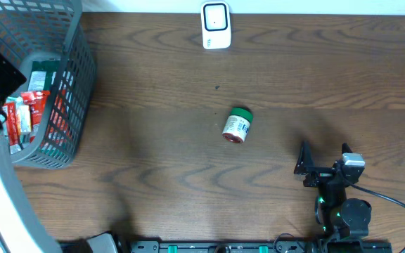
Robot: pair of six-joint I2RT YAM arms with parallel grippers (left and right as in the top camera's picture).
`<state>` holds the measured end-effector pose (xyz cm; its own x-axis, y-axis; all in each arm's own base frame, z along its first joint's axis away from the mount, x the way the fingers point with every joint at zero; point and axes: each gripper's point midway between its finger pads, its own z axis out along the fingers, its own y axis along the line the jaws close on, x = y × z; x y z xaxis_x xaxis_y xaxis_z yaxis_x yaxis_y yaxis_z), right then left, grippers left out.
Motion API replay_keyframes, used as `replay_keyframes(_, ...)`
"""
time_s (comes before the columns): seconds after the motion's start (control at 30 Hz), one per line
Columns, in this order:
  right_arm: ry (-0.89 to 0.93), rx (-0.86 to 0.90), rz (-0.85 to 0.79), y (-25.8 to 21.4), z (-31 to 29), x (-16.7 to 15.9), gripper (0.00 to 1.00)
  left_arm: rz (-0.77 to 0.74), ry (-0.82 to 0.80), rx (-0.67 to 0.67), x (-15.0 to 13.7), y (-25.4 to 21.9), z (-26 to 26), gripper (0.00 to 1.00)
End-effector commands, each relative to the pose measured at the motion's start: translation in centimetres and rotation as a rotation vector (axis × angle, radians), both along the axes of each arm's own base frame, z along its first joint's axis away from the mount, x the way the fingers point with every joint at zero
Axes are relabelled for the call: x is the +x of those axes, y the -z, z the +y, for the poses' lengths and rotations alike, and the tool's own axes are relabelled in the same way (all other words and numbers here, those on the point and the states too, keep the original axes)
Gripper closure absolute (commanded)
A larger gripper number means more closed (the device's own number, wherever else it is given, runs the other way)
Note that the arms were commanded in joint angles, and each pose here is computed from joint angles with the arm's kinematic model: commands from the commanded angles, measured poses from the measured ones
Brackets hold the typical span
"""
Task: Scan the item barcode
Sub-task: 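Reach into the basket and grasp the white Kleenex pack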
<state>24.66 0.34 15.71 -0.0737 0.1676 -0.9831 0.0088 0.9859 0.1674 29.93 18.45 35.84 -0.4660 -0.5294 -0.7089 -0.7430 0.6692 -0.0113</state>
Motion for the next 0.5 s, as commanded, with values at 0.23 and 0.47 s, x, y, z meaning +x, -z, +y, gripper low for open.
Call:
replay_keyframes(0.23, 0.005, -0.011, 0.001, 0.1, -0.2, 0.0, 0.01, 0.225, -0.08, -0.116, 2.5, 8.8, 5.2, 0.07)
replay_keyframes(0.47, 0.005, -0.011, 0.001, 0.1, -0.2, 0.0, 0.01, 0.361, -0.093, -0.189, 3.9, 14.8, 6.7, 0.11)
